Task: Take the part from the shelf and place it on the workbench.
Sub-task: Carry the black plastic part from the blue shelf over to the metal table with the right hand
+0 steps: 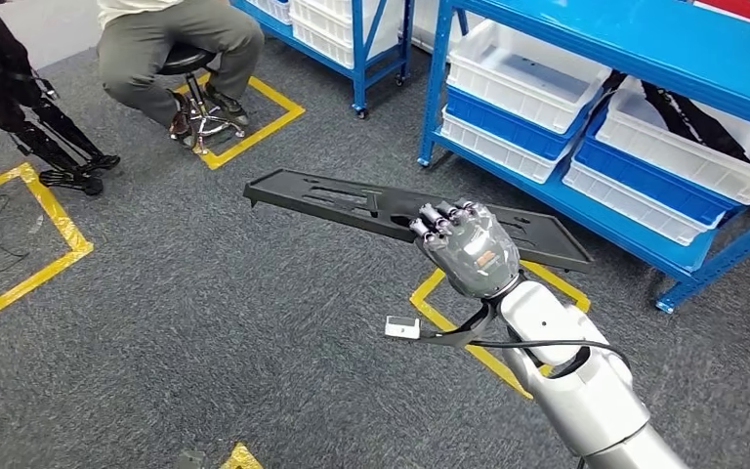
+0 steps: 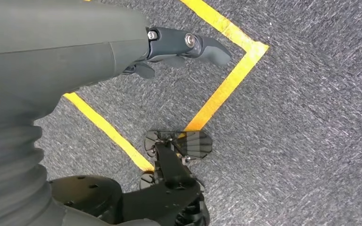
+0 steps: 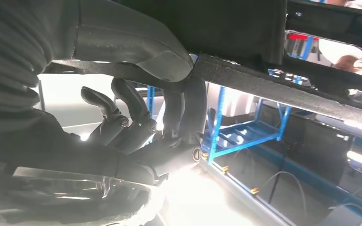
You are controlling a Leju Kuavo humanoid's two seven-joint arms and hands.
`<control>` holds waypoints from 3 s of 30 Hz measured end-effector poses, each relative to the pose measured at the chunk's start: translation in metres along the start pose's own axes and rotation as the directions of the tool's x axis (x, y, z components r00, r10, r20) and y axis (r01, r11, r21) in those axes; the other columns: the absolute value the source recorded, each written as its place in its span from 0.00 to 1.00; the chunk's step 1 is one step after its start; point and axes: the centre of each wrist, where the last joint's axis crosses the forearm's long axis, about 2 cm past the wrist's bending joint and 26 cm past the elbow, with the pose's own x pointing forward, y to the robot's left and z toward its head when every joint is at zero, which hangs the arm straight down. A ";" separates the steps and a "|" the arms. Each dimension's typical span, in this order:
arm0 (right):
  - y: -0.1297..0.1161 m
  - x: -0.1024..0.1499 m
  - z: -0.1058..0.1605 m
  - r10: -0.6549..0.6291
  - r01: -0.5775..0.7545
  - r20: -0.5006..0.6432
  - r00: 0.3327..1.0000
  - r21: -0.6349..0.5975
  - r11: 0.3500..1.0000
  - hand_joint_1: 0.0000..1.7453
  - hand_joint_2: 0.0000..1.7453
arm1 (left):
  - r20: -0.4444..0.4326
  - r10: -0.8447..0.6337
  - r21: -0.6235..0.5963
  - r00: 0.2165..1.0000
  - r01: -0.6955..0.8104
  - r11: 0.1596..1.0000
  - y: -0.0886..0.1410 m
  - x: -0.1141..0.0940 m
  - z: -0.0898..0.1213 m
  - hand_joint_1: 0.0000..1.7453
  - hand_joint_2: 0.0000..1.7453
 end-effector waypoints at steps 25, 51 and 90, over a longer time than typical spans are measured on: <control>0.002 0.001 0.004 0.005 -0.005 0.013 1.000 0.012 1.000 0.97 1.00 | -0.009 0.003 0.001 1.000 -0.003 1.000 0.000 -0.003 0.002 0.00 1.00; 0.003 -0.001 0.009 0.007 -0.007 0.008 1.000 0.019 1.000 0.97 1.00 | -0.007 0.005 0.000 1.000 -0.005 1.000 0.000 -0.002 0.001 0.00 1.00; 0.006 0.004 0.014 -0.001 0.001 0.008 1.000 0.030 1.000 0.97 1.00 | -0.006 -0.005 -0.002 1.000 0.005 1.000 0.000 -0.001 0.001 0.00 1.00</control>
